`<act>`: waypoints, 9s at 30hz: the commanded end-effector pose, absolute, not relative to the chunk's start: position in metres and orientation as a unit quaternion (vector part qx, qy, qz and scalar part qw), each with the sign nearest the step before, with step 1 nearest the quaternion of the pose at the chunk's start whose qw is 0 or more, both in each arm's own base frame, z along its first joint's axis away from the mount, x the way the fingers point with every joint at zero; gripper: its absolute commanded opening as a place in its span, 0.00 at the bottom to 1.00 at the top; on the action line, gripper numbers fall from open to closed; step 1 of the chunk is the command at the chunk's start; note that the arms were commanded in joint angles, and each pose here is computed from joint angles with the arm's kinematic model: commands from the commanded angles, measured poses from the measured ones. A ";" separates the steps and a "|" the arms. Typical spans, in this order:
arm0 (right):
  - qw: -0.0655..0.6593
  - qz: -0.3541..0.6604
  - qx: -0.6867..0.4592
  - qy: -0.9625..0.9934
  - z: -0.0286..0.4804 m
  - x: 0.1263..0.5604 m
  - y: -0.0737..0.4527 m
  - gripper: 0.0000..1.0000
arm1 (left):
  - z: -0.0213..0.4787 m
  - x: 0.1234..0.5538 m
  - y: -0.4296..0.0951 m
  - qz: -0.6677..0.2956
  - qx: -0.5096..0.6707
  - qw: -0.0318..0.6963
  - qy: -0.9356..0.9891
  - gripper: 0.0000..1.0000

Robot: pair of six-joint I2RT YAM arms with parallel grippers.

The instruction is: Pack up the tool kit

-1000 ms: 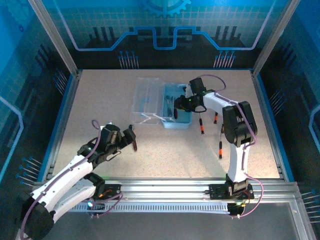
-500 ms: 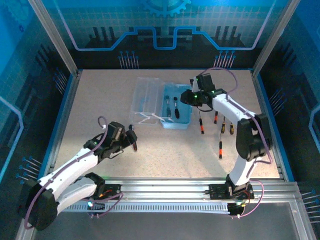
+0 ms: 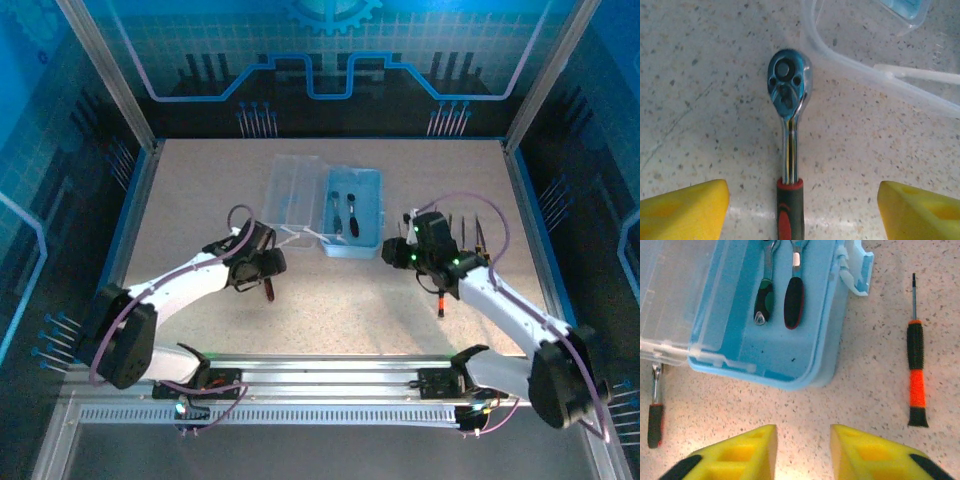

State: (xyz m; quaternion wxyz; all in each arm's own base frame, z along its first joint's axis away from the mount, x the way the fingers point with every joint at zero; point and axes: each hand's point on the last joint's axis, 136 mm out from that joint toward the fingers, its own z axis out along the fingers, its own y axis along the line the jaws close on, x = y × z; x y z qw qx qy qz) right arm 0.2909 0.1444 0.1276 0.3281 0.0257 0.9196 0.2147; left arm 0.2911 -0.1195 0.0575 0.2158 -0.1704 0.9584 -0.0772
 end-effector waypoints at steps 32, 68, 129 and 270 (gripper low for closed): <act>0.363 0.238 0.069 0.898 0.119 0.257 0.130 0.50 | -0.005 0.302 -0.103 -0.022 -0.151 0.143 0.978 0.26; 0.336 0.317 -0.023 0.887 0.132 0.255 0.201 0.54 | 0.082 0.264 -0.127 -0.175 -0.164 0.239 0.941 0.00; 0.228 0.436 -0.157 0.856 0.138 0.216 0.403 0.11 | 0.210 0.277 -0.131 -0.284 -0.168 0.411 0.850 0.78; 0.207 0.012 0.233 0.950 0.062 0.345 -0.024 0.33 | 0.086 0.229 -0.235 -0.345 -0.096 0.229 0.905 0.87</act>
